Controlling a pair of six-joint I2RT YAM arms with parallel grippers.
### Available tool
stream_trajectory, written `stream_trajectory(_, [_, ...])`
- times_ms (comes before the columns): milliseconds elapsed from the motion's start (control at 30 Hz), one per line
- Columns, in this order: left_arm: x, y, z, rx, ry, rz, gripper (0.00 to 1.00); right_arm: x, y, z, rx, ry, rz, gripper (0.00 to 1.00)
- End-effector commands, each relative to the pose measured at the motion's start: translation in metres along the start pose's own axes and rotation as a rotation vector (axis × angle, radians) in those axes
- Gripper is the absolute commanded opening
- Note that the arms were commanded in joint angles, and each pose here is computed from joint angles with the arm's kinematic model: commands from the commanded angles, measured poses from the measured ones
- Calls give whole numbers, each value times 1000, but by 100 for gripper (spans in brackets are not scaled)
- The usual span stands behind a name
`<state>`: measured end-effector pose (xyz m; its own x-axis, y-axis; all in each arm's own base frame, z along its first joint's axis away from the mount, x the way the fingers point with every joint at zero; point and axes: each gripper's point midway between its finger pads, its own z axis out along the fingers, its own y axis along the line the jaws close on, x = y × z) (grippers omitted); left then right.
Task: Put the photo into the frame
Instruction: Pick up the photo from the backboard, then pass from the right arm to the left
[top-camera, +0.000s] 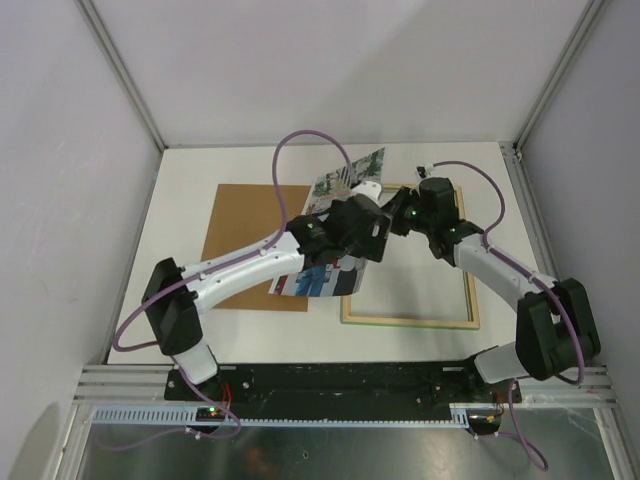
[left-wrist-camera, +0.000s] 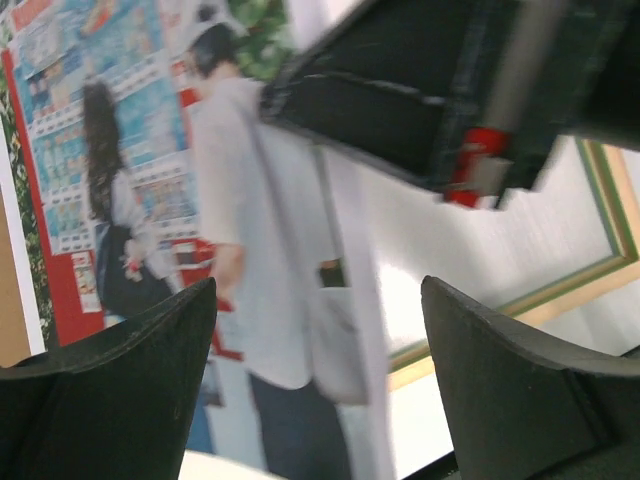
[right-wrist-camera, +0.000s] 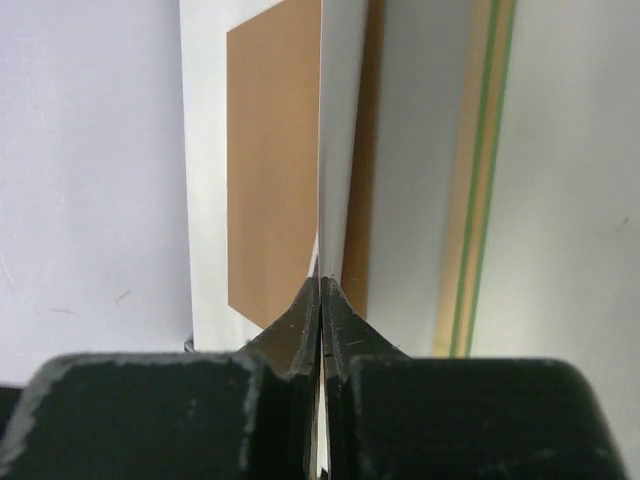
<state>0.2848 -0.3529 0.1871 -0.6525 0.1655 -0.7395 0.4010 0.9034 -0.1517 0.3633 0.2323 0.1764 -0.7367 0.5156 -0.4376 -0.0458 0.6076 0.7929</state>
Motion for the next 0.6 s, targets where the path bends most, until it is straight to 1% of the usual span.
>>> stream_trajectory(0, [-19,-13,-19,-101,-80,85,88,-9,9,-17,117,-55,28,0])
stream_trajectory(67, [-18,-21,-24,-125,-82,119,88,-12,16,-20,120,-64,22,0])
stream_trajectory(167, [-16,-21,-27,-200,-86,173,87,-13,25,-23,117,-68,18,0])
stream_trajectory(300, [-11,-17,-30,-276,-73,229,82,-14,30,-25,123,-79,19,0])
stream_trajectory(467, [4,-18,-33,-323,-36,282,78,-18,34,-25,122,-89,25,0])
stream_trajectory(567, [12,-18,-31,-342,-17,301,73,-20,37,-25,118,-92,25,0])
